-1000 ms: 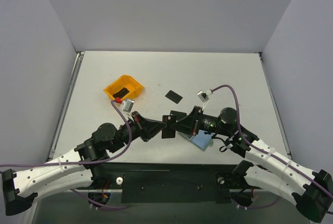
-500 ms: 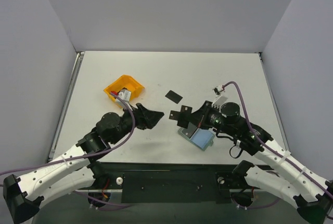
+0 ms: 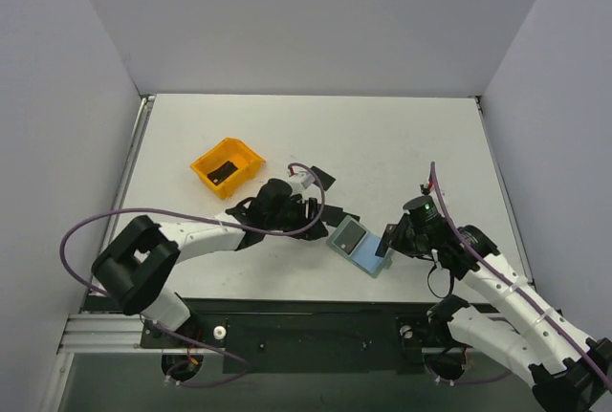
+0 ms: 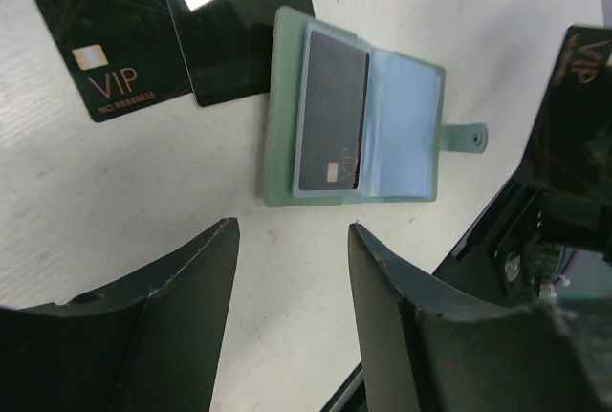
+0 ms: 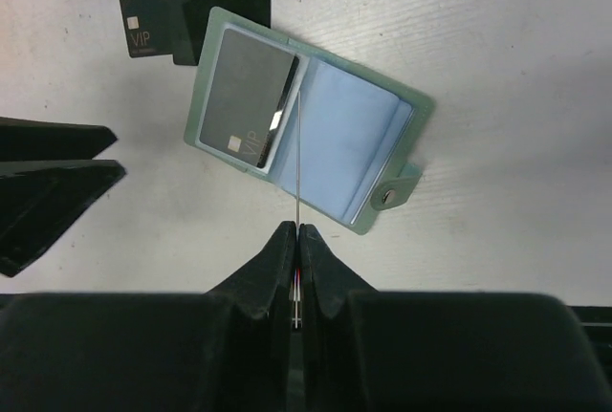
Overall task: Put the credit cards into the card holder
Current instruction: Move the card holder to the center of the board.
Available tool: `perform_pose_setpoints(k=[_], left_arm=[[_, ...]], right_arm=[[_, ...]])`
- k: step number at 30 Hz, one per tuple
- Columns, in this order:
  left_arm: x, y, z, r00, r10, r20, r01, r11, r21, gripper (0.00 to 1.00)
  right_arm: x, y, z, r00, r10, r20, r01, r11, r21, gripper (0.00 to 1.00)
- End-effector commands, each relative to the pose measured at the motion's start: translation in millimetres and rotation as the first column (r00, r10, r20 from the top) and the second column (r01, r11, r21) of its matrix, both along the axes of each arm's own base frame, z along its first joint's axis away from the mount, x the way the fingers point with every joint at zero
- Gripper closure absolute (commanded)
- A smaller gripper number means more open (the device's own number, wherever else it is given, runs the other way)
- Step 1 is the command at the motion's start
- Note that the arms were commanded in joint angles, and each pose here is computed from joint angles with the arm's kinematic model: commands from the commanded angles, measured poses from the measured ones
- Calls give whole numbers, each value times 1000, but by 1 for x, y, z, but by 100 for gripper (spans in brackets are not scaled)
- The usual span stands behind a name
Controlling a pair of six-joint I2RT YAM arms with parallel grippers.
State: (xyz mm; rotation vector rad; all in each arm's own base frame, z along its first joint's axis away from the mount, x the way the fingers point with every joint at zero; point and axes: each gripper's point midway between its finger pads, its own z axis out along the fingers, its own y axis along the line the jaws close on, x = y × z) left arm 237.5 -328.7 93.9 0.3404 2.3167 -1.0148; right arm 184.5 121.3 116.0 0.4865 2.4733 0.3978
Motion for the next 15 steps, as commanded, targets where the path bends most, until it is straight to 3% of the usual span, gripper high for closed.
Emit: perform_pose_setpoints(k=[1, 9, 15], left_arm=[[5, -39, 18, 979, -180, 96, 190, 976, -110, 40], [14, -62, -14, 964, -259, 62, 264, 959, -105, 40], [24, -58, -40, 971, -238, 25, 239, 971, -18, 40]], right_arm=[[-4, -3, 2, 1000, 2, -7, -1, 1000, 13, 100], [-3, -7, 4, 1000, 7, 20, -7, 999, 36, 100], [-5, -2, 5, 999, 31, 18, -32, 997, 73, 100]])
